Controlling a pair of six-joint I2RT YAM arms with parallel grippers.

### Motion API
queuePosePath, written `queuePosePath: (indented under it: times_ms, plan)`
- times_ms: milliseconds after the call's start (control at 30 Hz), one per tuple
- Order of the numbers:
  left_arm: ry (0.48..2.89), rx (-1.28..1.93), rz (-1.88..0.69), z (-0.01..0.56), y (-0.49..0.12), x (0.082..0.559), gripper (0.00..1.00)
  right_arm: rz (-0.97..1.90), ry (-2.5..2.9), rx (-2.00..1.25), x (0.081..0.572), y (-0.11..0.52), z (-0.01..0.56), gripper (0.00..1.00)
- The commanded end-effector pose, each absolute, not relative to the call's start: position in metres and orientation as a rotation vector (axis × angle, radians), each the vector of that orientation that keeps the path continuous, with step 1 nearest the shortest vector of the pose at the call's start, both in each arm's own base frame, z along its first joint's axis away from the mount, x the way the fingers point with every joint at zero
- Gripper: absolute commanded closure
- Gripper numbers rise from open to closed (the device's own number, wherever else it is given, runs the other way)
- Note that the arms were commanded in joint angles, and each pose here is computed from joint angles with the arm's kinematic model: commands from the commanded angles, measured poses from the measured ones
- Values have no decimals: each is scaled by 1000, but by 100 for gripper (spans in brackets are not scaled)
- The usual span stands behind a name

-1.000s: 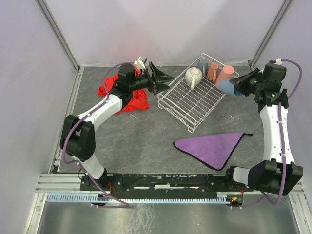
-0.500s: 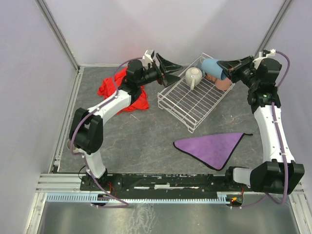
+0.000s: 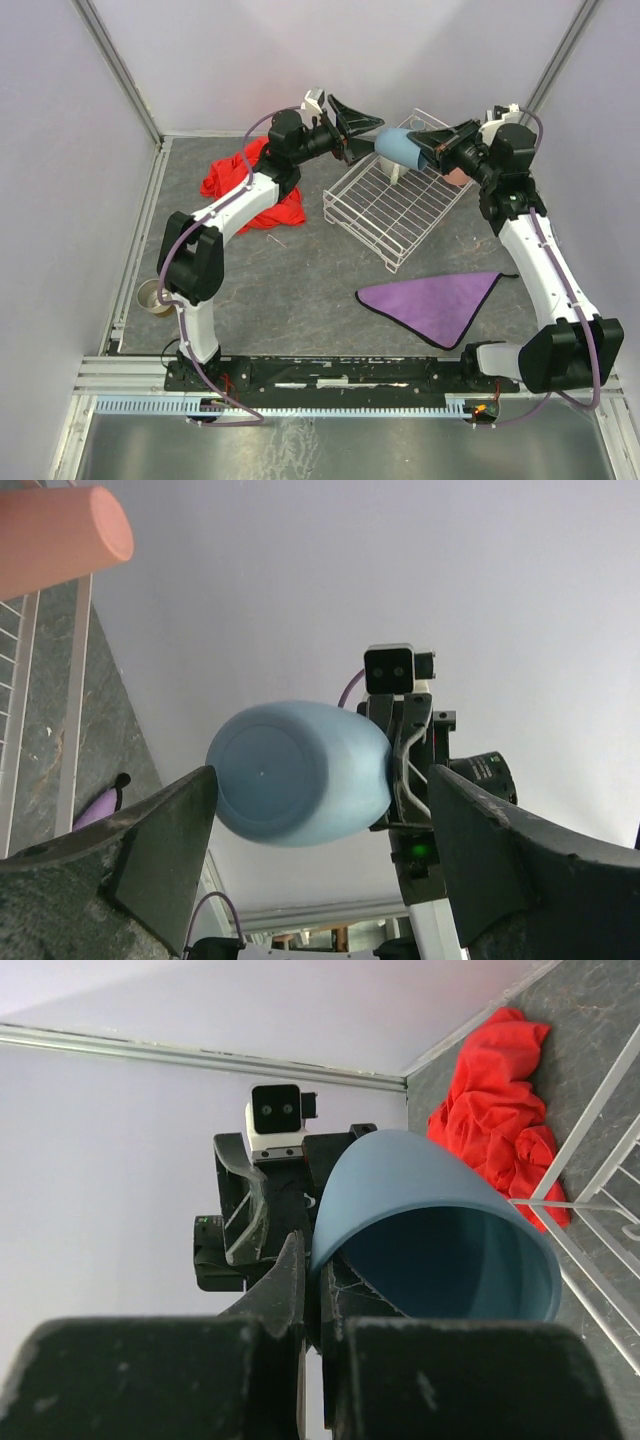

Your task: Load the cups into the dish rack

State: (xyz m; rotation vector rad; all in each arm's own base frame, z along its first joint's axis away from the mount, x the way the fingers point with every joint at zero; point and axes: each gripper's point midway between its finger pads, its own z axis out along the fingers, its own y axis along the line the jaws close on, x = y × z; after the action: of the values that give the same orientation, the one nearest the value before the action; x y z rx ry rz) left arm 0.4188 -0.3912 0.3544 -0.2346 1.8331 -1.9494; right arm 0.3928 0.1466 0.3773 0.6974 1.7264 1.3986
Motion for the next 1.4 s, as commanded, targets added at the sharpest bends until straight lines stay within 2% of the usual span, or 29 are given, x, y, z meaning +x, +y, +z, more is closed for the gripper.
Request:
queuePosePath:
  times_ms: [0, 733, 1133, 1367]
  plan:
    - [1772, -214, -1972, 381, -392, 420, 9, 1438, 1655, 614, 393, 160, 401, 99]
    - [1858, -273, -1928, 351, -386, 410, 11, 1448, 1634, 562, 398, 175, 409, 99]
    - [1751, -318, -2092, 371, -389, 404, 11, 1445, 1638, 572, 402, 179, 395, 99]
    - [1718, -345, -2147, 373, -392, 400, 16, 1442, 1647, 576, 403, 183, 387, 99]
